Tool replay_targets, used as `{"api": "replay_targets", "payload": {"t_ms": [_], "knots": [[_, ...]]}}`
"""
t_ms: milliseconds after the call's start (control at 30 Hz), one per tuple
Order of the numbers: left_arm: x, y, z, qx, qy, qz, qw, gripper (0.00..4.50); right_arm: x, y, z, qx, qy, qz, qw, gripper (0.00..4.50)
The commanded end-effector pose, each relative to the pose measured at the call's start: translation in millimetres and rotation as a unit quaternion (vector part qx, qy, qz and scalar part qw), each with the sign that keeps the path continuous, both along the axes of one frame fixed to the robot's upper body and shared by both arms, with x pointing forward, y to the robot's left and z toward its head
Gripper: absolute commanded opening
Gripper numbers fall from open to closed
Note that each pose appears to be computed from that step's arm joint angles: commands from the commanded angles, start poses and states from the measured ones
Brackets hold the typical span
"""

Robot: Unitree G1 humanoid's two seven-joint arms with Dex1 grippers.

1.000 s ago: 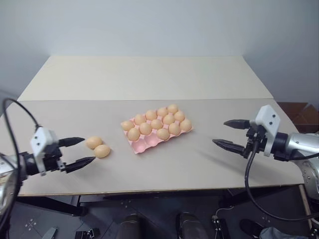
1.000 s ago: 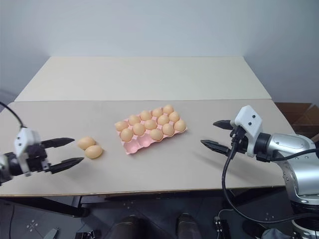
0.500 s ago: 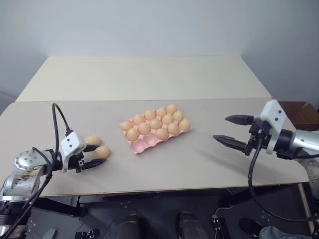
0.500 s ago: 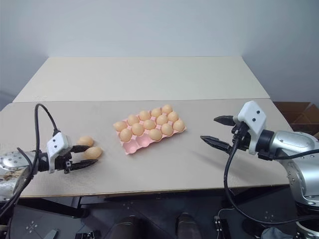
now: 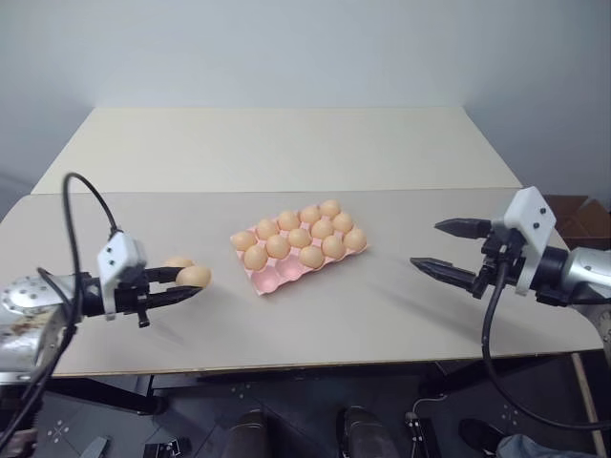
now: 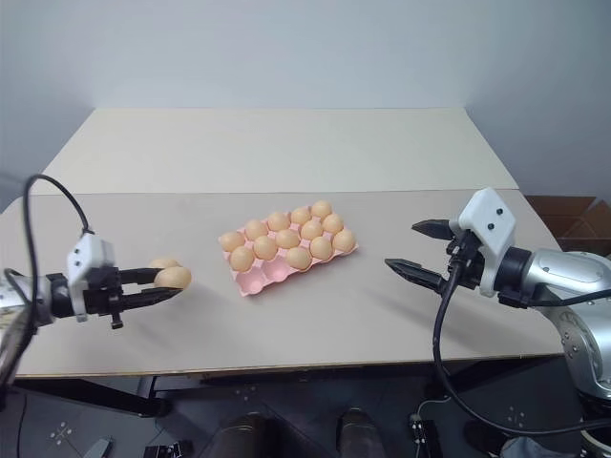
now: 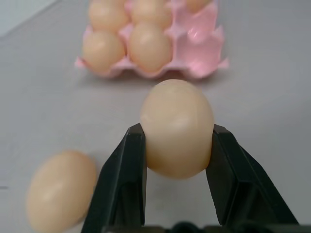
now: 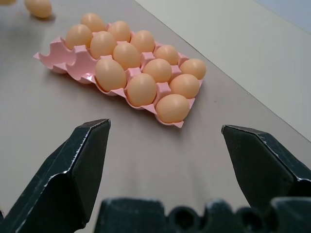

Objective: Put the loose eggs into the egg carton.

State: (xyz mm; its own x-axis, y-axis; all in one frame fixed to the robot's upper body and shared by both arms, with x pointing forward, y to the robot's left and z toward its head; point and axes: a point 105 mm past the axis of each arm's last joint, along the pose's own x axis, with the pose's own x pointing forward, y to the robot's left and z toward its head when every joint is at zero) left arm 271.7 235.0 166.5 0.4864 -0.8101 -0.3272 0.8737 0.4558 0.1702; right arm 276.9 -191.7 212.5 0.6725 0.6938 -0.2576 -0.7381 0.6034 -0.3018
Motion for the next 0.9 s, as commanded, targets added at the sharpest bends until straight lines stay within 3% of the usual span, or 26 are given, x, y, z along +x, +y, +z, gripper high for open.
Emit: {"api": "replay_targets", "payload": {"t_ms": [33, 367, 600, 900], "knots": [[11, -24, 20, -0.022, -0.031, -0.009, 0.999, 1.51, -3, -2, 15, -0.006, -0.032, -0.005, 0.999, 4.33], [51, -109, 0, -0.043, -0.027, -0.06, 0.997, 1.51, -6, -4, 18, -0.009, -0.039, -0.023, 0.999, 4.33], [65, -122, -18, 0.008, -0.024, -0.06, 0.998, 1.51, -10, -6, 21, -0.002, -0.046, -0.039, 0.998, 4.33], [60, -117, 12, -0.041, -0.044, -0.067, 0.996, 4.4, -12, -7, 23, 0.006, -0.048, -0.049, 0.998, 4.33]]}}
